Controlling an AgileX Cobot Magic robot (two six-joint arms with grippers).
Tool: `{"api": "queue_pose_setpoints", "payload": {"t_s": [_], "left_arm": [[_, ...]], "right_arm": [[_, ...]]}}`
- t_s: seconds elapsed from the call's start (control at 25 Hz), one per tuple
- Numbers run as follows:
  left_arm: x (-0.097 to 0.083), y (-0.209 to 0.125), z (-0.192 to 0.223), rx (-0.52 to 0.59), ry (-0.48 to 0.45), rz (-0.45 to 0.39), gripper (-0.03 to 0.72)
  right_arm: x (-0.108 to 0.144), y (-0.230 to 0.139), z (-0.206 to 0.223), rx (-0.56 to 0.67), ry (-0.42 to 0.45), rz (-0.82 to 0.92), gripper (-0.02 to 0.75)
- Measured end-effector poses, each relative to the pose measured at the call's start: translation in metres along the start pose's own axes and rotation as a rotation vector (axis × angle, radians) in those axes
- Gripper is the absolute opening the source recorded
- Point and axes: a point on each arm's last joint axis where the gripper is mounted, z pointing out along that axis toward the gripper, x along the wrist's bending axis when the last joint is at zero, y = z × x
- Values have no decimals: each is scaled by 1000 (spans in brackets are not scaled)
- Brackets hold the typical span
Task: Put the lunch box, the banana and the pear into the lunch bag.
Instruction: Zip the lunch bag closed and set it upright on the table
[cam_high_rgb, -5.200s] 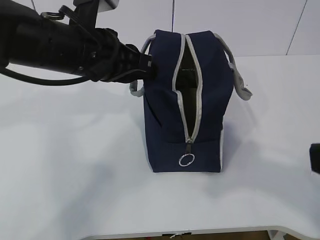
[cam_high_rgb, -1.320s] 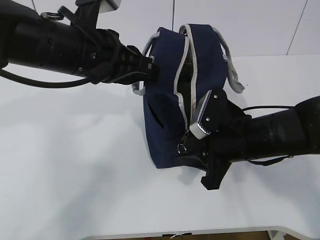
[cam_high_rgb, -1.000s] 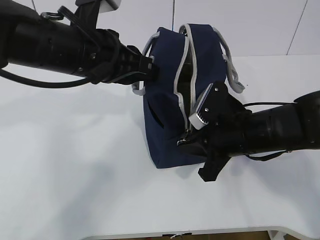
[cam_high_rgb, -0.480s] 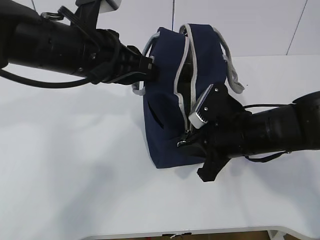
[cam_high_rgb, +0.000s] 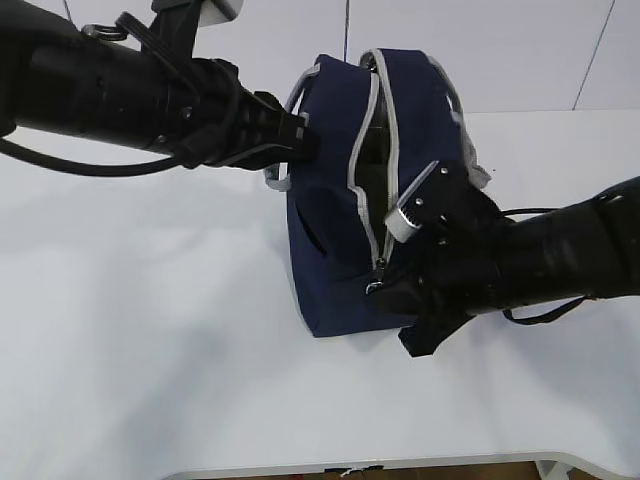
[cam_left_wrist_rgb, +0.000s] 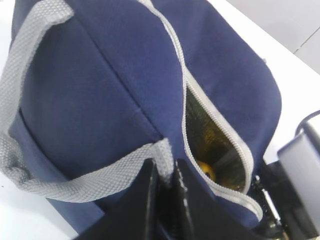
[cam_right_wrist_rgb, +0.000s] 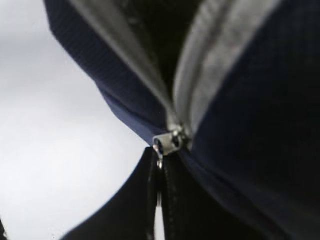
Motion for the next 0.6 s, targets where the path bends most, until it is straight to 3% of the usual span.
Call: {"api": "queue_pose_setpoints", "payload": {"t_s": [0.6], "left_arm": [[0, 0, 0, 0, 0, 0, 8]], "right_arm": [[10, 9, -31, 78, 6, -29, 18]]}}
